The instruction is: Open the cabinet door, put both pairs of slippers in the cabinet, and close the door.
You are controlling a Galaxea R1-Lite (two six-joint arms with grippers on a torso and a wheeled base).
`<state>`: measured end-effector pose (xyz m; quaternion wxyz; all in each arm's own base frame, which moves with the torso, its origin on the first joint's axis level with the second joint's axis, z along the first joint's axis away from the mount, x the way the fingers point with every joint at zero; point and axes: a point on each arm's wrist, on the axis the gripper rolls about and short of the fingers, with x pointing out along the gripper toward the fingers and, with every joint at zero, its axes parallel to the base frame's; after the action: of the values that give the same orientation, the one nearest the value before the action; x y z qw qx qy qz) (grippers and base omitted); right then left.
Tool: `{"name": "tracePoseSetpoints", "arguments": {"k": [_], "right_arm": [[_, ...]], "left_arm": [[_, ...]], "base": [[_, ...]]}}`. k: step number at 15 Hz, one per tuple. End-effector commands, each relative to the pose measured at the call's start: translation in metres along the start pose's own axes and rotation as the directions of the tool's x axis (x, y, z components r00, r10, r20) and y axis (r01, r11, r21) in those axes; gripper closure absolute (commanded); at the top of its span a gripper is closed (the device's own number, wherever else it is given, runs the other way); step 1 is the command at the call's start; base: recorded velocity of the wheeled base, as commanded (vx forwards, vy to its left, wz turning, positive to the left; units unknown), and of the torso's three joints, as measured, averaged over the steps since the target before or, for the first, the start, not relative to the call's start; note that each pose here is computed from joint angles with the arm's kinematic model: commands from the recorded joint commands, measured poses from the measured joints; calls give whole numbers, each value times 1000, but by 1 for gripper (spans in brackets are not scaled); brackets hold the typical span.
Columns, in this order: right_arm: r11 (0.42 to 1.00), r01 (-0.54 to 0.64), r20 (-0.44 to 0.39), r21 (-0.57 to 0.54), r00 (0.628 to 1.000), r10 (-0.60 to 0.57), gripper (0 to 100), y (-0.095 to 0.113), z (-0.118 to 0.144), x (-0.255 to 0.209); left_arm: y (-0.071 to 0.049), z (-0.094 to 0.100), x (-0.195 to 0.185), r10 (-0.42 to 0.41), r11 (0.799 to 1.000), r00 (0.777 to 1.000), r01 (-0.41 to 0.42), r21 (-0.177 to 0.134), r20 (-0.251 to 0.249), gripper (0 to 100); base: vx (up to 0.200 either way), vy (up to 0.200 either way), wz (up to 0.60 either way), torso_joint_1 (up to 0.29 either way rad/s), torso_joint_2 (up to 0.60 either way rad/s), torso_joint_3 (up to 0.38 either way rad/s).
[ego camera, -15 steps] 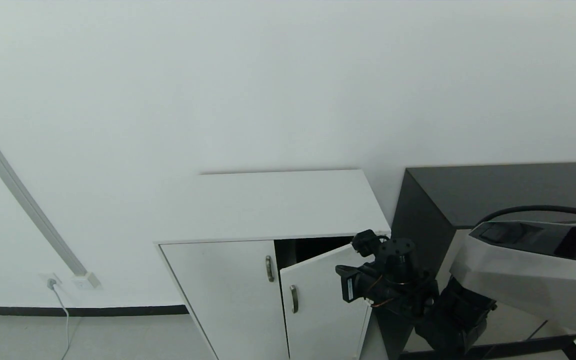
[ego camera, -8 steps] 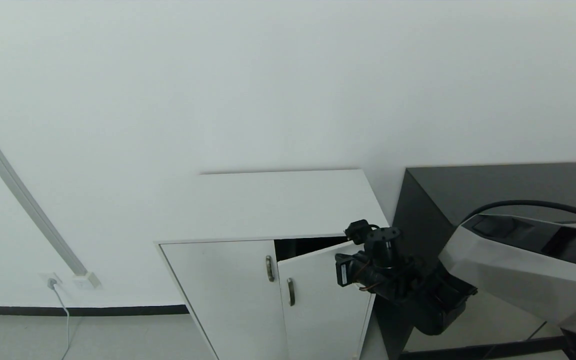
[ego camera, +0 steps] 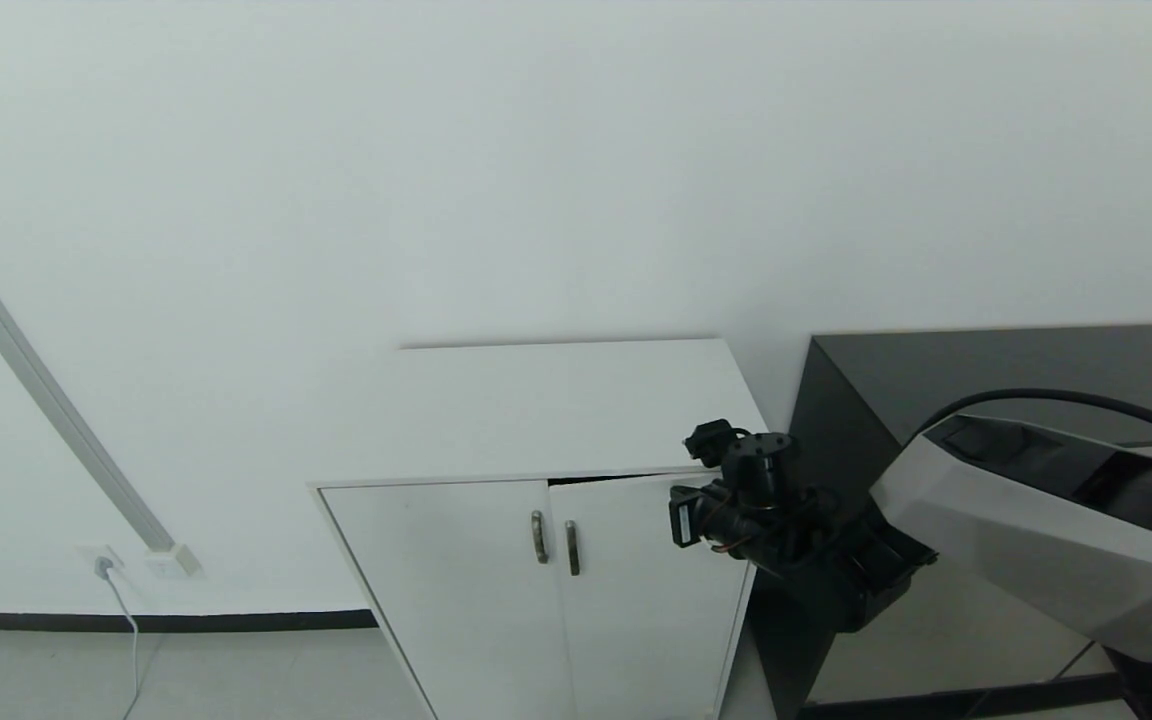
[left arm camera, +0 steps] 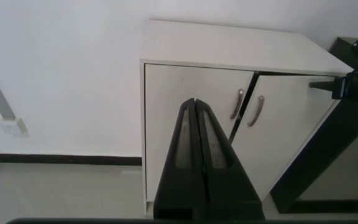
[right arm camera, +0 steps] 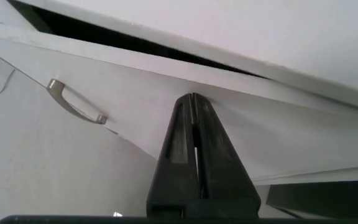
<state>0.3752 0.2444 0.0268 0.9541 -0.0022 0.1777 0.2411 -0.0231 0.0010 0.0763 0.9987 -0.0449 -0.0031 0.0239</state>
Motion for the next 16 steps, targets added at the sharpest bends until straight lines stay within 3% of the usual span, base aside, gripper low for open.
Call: {"name": "tracePoseSetpoints", "arguments": {"k": [1, 16], "right_arm": [[1000, -2, 6, 0, 1000, 2, 100, 1, 2, 2], [1000, 10, 10, 4, 1000, -10, 100, -4, 4, 8]], "left_arm": [[0, 0, 0, 1, 1000, 1000, -1, -1, -1, 100], [0, 0, 0, 1, 1000, 1000, -1, -1, -1, 100]], "base": [[0, 0, 0, 0, 0, 0], [0, 0, 0, 0, 0, 0]]}}
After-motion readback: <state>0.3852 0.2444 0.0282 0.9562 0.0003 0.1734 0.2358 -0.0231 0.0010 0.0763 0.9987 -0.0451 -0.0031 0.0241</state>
